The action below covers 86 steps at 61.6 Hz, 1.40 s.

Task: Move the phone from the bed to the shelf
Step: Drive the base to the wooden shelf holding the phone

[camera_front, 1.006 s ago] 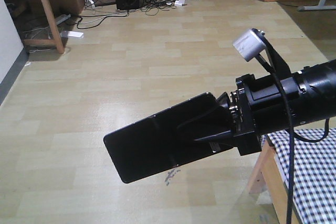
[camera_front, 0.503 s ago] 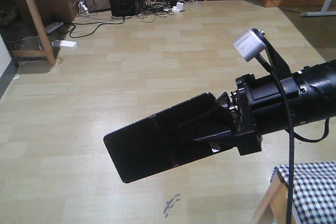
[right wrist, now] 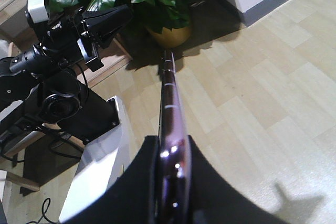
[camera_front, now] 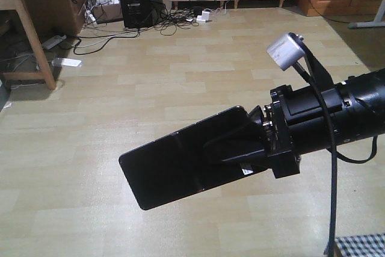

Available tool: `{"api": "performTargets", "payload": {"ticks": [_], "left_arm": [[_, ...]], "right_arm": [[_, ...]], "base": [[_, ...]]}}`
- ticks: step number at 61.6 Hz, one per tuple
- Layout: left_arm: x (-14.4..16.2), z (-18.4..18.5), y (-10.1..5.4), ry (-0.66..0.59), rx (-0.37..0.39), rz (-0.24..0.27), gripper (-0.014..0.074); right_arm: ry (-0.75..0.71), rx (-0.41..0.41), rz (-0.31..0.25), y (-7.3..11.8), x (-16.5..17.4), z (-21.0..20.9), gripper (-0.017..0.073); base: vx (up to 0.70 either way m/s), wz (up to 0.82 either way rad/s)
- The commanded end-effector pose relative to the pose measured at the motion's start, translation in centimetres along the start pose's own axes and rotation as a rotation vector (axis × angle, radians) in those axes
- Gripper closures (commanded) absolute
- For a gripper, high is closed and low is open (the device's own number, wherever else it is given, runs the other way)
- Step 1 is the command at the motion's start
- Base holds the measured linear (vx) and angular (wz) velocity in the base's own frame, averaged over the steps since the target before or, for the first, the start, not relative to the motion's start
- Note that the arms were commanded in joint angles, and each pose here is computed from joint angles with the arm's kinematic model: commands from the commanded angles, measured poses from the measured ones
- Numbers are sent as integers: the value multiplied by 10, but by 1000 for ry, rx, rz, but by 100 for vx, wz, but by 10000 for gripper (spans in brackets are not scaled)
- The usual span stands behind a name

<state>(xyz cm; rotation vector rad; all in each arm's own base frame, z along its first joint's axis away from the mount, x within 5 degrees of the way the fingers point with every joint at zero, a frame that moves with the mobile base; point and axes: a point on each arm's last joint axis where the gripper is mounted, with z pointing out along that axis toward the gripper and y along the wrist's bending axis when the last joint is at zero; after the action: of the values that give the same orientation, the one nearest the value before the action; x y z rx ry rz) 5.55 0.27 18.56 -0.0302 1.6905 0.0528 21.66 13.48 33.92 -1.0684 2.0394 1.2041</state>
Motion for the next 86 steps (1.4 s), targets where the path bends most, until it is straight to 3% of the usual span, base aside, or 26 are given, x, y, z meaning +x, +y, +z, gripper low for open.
{"api": "performTargets", "payload": {"ticks": [1,46,86], "left_arm": [[-4,0,0,-68,-4,-10,592],[-4,0,0,-68,-4,-10,592],[-4,0,0,-68,-4,-10,592]], "right_arm": [[-62,-95,-30,21,-11,-9,561],[-61,-95,-30,21,-11,-9,561],[-61,-94,-30,21,-11,-9,561]], "base": [[30,3],[29,-3],[30,-23]]}}
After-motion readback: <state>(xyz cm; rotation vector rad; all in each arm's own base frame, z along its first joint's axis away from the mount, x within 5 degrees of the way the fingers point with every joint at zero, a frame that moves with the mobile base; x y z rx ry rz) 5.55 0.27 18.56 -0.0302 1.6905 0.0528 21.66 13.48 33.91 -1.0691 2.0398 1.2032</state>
